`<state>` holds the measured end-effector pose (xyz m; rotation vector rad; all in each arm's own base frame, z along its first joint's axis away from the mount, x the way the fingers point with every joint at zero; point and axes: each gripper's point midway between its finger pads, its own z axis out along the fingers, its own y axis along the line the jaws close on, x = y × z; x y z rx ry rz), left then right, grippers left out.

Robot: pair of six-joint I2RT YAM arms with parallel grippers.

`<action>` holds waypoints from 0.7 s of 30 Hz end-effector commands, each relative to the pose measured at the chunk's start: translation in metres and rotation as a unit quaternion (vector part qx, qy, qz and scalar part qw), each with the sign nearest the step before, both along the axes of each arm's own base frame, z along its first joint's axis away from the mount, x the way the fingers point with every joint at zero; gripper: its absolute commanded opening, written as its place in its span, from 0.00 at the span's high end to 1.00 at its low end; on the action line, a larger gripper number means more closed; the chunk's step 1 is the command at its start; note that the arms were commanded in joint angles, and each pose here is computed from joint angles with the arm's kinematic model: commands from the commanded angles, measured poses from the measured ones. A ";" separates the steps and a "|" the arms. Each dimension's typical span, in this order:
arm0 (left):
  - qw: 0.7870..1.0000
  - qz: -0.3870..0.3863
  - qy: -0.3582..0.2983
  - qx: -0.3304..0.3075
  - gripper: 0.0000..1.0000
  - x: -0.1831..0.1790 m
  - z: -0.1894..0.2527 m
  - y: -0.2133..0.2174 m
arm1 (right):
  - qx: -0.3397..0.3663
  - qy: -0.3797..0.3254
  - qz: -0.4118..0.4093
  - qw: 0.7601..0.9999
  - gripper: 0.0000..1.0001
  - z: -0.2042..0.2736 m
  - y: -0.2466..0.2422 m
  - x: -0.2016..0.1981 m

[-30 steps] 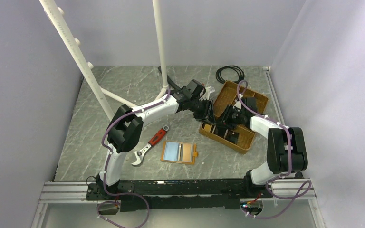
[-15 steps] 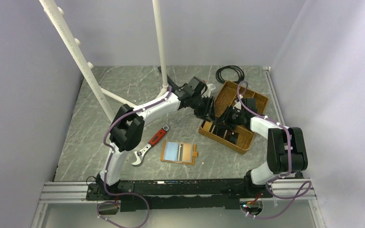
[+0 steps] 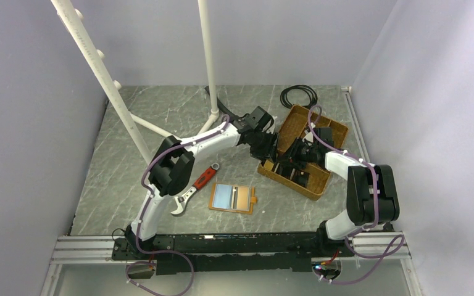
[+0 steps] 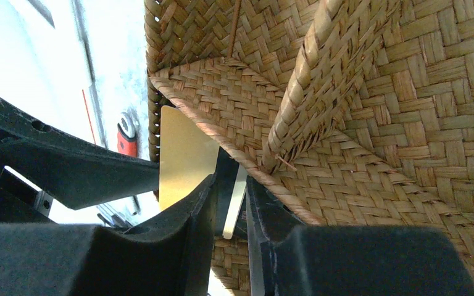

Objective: Put the credit cards into the card holder
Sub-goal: Pick up the credit card from the storage box.

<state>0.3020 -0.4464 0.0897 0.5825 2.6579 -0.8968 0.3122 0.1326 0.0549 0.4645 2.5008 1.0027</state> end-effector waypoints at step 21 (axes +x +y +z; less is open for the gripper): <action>0.994 0.000 0.057 -0.094 0.83 0.005 0.024 -0.017 | -0.031 -0.015 0.003 0.999 0.73 0.005 -0.007 -0.007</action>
